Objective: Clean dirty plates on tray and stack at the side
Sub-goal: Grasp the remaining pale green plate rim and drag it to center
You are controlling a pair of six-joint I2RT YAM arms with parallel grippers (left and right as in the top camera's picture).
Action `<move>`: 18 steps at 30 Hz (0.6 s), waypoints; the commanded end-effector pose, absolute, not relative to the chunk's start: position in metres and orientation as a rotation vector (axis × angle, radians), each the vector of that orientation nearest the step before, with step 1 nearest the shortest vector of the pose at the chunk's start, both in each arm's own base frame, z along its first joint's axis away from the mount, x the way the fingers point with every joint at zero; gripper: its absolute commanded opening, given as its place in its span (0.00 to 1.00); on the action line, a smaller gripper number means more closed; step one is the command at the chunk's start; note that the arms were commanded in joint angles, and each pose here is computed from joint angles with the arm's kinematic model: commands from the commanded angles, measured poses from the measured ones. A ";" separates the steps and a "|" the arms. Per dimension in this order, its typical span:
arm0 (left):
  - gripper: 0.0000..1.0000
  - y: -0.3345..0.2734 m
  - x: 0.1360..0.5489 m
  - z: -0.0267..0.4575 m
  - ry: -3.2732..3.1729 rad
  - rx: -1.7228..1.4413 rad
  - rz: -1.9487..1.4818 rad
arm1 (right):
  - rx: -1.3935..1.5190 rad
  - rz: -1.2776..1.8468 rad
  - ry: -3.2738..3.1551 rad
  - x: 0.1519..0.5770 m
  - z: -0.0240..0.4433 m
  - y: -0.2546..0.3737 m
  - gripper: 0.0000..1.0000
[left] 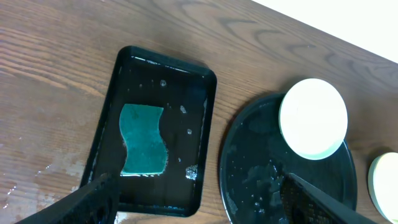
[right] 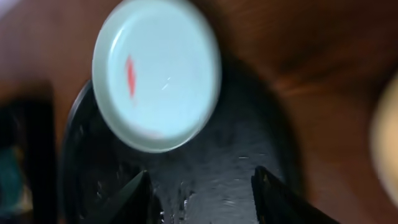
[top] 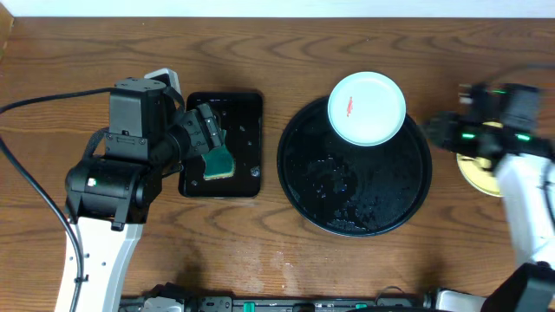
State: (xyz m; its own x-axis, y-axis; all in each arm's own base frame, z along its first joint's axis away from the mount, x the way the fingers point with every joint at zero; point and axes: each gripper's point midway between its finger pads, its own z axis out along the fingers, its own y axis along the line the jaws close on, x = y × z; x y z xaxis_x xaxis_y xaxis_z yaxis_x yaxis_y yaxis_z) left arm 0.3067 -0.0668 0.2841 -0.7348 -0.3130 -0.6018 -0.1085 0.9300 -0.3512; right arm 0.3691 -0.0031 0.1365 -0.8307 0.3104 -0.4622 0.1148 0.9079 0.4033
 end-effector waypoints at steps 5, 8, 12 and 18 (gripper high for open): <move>0.83 -0.067 0.308 0.291 2.368 -0.281 -0.390 | 0.114 -0.044 2.569 0.406 0.091 0.006 0.51; 0.83 -0.067 0.308 0.291 2.368 -0.281 -0.390 | 0.109 -0.036 2.554 0.425 0.068 0.009 0.44; 0.84 -0.067 0.308 0.291 2.368 -0.281 -0.390 | 0.104 -0.009 2.522 0.447 0.043 0.013 0.35; 0.83 -0.067 0.308 0.291 2.368 -0.281 -0.390 | 0.165 0.025 2.507 0.457 0.028 0.015 0.22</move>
